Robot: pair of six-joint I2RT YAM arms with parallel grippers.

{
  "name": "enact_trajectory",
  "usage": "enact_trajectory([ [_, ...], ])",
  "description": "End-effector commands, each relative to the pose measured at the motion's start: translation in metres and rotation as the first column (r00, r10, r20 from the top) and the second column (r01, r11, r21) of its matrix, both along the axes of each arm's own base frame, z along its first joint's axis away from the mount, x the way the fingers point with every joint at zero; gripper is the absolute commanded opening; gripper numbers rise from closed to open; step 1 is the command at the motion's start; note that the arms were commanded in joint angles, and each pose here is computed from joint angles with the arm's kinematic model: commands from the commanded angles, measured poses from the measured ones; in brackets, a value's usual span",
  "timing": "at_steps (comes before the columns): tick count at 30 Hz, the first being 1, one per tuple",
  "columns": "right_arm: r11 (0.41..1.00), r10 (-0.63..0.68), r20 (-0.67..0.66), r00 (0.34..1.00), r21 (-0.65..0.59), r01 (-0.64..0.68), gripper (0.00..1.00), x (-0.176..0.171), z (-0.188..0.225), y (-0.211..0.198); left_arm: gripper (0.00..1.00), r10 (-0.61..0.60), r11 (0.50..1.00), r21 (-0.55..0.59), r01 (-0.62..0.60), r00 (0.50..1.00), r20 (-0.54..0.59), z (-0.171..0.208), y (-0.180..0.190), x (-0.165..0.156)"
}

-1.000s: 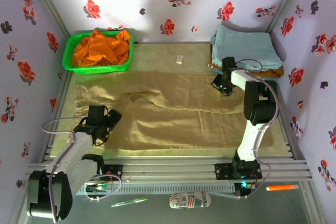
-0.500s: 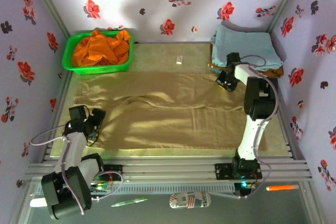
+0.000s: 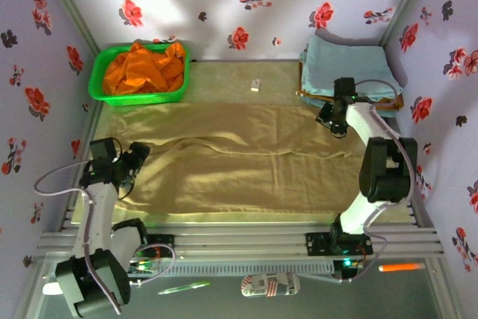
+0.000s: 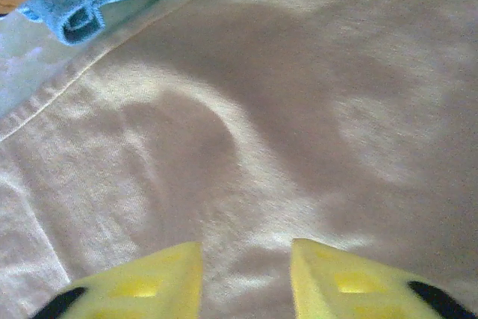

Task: Fold and stack the trousers

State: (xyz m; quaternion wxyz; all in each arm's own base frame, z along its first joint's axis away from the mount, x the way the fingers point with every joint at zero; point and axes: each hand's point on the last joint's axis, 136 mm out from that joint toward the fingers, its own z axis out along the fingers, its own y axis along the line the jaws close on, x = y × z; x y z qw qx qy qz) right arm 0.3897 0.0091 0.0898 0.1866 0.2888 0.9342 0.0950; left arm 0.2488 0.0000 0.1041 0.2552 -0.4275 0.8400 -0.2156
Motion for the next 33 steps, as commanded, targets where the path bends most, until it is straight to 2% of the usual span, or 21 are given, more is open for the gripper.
enact_trajectory([
  [1,0.997,-0.077,-0.126,0.989,-0.027,0.074,0.2,-0.03,-0.039,-0.022,0.96,-0.099,0.995,-0.02,0.1,0.994,0.036,0.004,-0.027,0.011],
  [3,0.994,-0.113,-0.156,0.981,-0.021,0.111,0.06,-0.04,-0.053,-0.029,0.96,-0.134,0.99,-0.031,0.135,0.991,0.028,-0.003,-0.04,0.017],
  [5,0.989,-0.145,-0.177,0.973,-0.027,0.142,0.0,-0.046,-0.064,-0.04,0.95,-0.164,0.985,-0.041,0.165,0.986,0.014,-0.014,-0.051,0.019],
  [13,0.971,-0.239,-0.253,0.937,-0.081,0.226,0.0,-0.057,-0.084,-0.081,0.96,-0.182,0.982,-0.041,0.183,0.983,0.028,-0.024,-0.056,0.023],
  [16,0.96,-0.275,-0.261,0.925,-0.125,0.25,0.1,-0.051,-0.083,-0.102,0.96,-0.186,0.982,-0.037,0.187,0.982,0.019,-0.029,-0.056,0.023],
  [18,0.965,-0.261,-0.256,0.931,-0.079,0.249,0.2,-0.04,-0.084,-0.104,0.97,-0.187,0.982,-0.034,0.188,0.982,0.012,-0.032,-0.055,0.022],
  [20,0.975,-0.222,-0.245,0.944,-0.034,0.22,0.37,-0.03,-0.077,-0.097,0.97,-0.184,0.982,-0.034,0.184,0.983,0.004,-0.036,-0.053,0.021],
  [23,0.979,-0.199,-0.166,0.966,0.011,0.204,0.47,-0.022,-0.05,-0.088,0.97,-0.187,0.982,-0.031,0.187,0.982,0.006,-0.037,-0.052,0.021],
  [25,0.977,-0.211,-0.12,0.97,0.016,0.214,0.52,-0.024,-0.033,-0.089,0.97,-0.188,0.982,-0.029,0.188,0.982,0.014,-0.036,-0.052,0.022],
  [27,0.967,-0.254,-0.106,0.961,-0.041,0.251,0.56,-0.036,-0.02,-0.102,0.97,-0.186,0.982,-0.033,0.187,0.982,0.02,-0.037,-0.052,0.023],
  [30,0.923,-0.377,-0.106,0.92,-0.121,0.364,0.6,-0.062,-0.016,-0.132,0.97,-0.189,0.981,-0.042,0.19,0.982,0.031,-0.038,-0.054,0.024],
  [33,0.889,-0.457,-0.125,0.881,-0.067,0.452,0.59,-0.082,-0.03,-0.146,0.97,-0.196,0.979,-0.046,0.197,0.98,0.03,-0.04,-0.055,0.024],
])
